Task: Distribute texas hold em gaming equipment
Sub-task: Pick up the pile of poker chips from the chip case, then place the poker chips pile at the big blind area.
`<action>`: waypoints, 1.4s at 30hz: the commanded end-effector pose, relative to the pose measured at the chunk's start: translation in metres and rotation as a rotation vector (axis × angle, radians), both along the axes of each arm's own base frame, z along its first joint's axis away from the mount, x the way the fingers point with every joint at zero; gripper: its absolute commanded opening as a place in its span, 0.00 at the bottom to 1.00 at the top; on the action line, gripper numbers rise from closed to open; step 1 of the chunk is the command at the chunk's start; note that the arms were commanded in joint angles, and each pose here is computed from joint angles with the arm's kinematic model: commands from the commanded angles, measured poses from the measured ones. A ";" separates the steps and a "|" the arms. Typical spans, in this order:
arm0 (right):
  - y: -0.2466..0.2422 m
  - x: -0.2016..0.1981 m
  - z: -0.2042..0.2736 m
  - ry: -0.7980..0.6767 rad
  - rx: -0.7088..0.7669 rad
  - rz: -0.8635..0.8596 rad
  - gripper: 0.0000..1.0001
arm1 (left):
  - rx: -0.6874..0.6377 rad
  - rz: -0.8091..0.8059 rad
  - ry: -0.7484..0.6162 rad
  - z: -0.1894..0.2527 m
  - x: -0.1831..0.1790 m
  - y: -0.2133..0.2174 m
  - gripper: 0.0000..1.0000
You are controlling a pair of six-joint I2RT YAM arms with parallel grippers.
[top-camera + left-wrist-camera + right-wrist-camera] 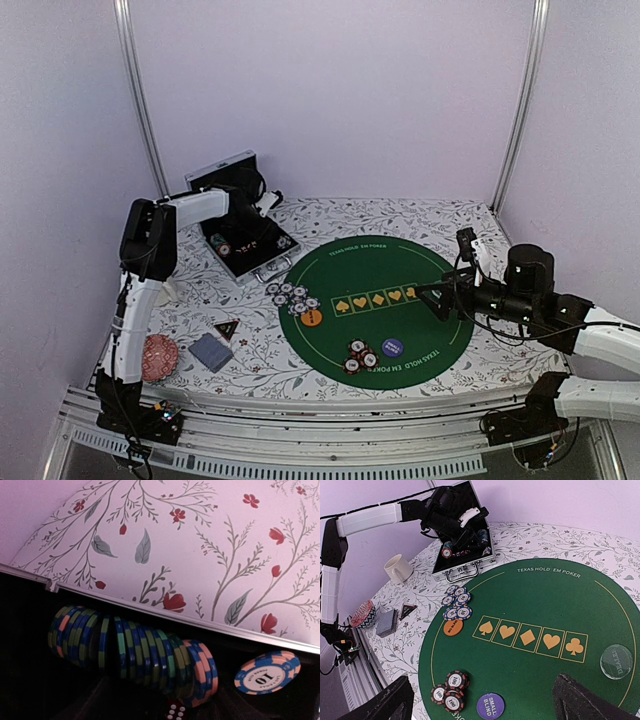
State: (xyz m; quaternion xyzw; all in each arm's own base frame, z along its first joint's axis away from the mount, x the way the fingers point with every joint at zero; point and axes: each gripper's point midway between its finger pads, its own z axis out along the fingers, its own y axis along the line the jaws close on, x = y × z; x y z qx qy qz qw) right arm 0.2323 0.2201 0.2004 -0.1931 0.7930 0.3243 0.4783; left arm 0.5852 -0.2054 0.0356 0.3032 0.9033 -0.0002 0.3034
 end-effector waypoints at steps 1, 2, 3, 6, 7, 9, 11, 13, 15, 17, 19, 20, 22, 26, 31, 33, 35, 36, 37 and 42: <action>0.005 0.001 0.015 -0.020 0.030 0.015 0.99 | 0.023 0.017 0.011 -0.020 0.005 0.003 0.67; 0.005 0.001 0.015 -0.019 0.030 0.016 0.99 | 0.024 0.018 0.014 -0.022 0.005 0.004 0.67; 0.005 0.000 0.014 -0.017 0.030 0.018 0.99 | 0.024 0.017 0.018 -0.024 0.004 0.003 0.67; 0.005 0.000 0.013 -0.013 0.028 0.016 0.99 | 0.016 0.011 0.030 -0.029 0.003 0.002 0.55; 0.005 0.000 0.013 -0.014 0.028 0.017 0.99 | 0.011 0.008 0.035 -0.030 0.002 0.001 0.47; 0.005 0.000 0.013 -0.012 0.026 0.017 0.99 | -0.009 -0.003 0.041 -0.028 0.000 -0.002 0.27; 0.005 0.000 0.013 -0.011 0.028 0.016 0.99 | -0.034 -0.019 0.043 -0.022 -0.002 -0.007 0.10; 0.005 0.000 0.013 -0.012 0.027 0.015 0.99 | -0.051 -0.022 0.031 -0.011 -0.003 -0.009 0.00; 0.005 0.001 0.012 -0.007 0.027 0.015 0.99 | -0.060 -0.013 0.014 0.001 -0.003 -0.008 0.00; 0.005 0.001 0.011 -0.006 0.026 0.015 0.99 | -0.069 -0.005 -0.003 0.013 -0.003 -0.007 0.00; 0.006 0.000 0.011 -0.006 0.027 0.018 0.99 | -0.080 0.000 -0.019 0.025 -0.004 -0.007 0.00; 0.006 0.000 0.012 -0.007 0.029 0.019 0.99 | -0.087 0.001 -0.026 0.031 -0.005 -0.007 0.00; 0.006 0.000 0.011 -0.006 0.028 0.020 0.99 | -0.102 0.003 -0.041 0.043 -0.005 -0.008 0.00; 0.006 0.000 0.013 -0.008 0.031 0.022 0.99 | -0.146 -0.014 -0.054 0.064 -0.010 -0.013 0.00; 0.006 -0.001 0.012 -0.008 0.032 0.025 0.99 | -0.216 -0.023 -0.065 0.091 -0.020 -0.019 0.00; 0.006 -0.001 0.012 -0.005 0.032 0.024 0.99 | -0.257 -0.025 -0.069 0.106 -0.027 -0.023 0.00; 0.006 -0.001 0.013 -0.007 0.035 0.025 0.99 | -0.311 -0.010 -0.055 0.119 -0.037 -0.025 0.00; 0.006 -0.001 0.014 -0.008 0.038 0.025 0.99 | -0.342 -0.002 -0.041 0.124 -0.044 -0.027 0.00; 0.006 -0.002 0.014 -0.006 0.040 0.024 0.99 | -0.375 0.006 -0.030 0.129 -0.052 -0.028 0.00; 0.010 -0.003 0.014 0.005 0.050 0.040 0.99 | -0.569 -0.044 0.063 0.139 -0.118 -0.051 0.00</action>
